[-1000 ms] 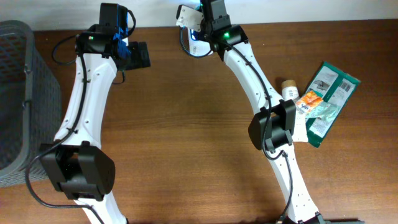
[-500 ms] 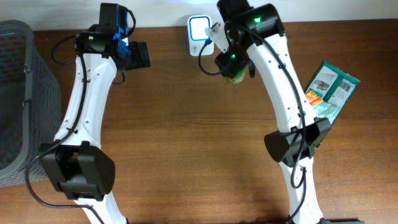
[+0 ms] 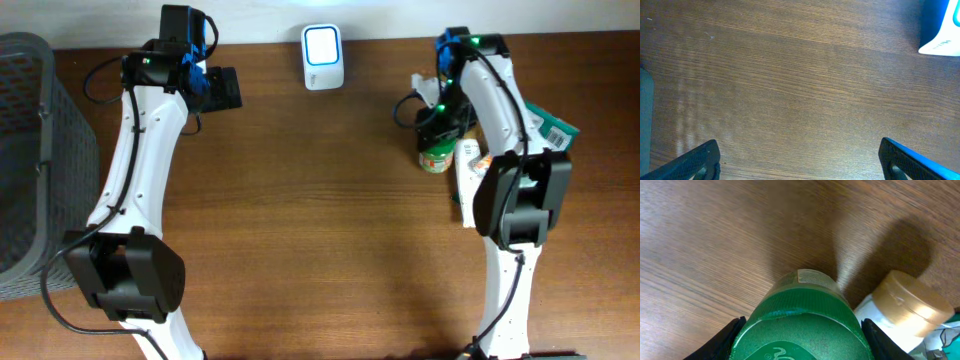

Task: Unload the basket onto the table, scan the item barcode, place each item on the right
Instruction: 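Set the jar down beside the white tube and open the right gripper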

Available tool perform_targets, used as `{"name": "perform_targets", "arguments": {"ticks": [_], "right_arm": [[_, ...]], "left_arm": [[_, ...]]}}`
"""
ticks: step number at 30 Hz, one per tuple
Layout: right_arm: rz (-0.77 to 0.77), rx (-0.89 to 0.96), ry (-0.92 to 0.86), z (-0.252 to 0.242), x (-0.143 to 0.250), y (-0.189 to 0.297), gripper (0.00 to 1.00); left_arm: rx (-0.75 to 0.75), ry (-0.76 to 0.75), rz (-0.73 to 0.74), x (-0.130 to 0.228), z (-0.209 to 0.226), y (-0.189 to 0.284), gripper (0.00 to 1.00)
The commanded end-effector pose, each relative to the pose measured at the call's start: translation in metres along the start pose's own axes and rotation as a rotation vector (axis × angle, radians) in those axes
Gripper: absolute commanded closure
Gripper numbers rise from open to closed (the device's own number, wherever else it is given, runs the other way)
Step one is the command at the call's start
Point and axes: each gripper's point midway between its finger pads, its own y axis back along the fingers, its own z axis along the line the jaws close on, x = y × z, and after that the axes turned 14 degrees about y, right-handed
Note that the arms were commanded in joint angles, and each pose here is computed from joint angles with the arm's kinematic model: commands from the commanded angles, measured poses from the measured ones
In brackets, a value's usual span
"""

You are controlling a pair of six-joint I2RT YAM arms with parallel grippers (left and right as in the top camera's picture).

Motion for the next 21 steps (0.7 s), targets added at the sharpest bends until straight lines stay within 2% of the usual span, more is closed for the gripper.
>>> {"name": "perform_targets", "arguments": {"ticks": [1, 2, 3, 4, 10, 13, 16, 21], "right_arm": [[-0.034, -0.025, -0.016, 0.002, -0.001, 0.007, 0.51], [-0.032, -0.026, -0.016, 0.002, 0.0, 0.007, 0.49], [-0.028, -0.029, -0.016, 0.003, 0.0, 0.007, 0.34], [-0.026, -0.03, -0.016, 0.003, 0.001, 0.007, 0.02], [-0.028, -0.029, -0.016, 0.004, 0.001, 0.008, 0.02], [-0.082, -0.008, -0.014, 0.006, -0.003, 0.034, 0.02], [-0.205, 0.012, 0.003, 0.022, -0.005, 0.096, 0.02], [-0.487, 0.073, 0.062, 0.078, 0.024, 0.223, 0.02]], "left_arm": [[-0.008, 0.014, -0.007, -0.001, 0.002, 0.001, 0.01], [-0.008, 0.014, -0.007, -0.001, 0.002, 0.001, 0.01], [-0.008, 0.014, -0.007, -0.001, 0.002, 0.001, 0.01], [-0.008, 0.014, -0.007, -0.001, 0.002, 0.001, 0.01], [-0.008, 0.014, -0.007, -0.001, 0.002, 0.001, 0.01], [-0.008, 0.014, -0.007, -0.001, 0.002, 0.001, 0.01], [-0.008, 0.014, -0.007, -0.001, 0.002, 0.001, 0.01], [-0.008, 0.014, -0.007, -0.001, 0.002, 0.001, 0.01]]}}
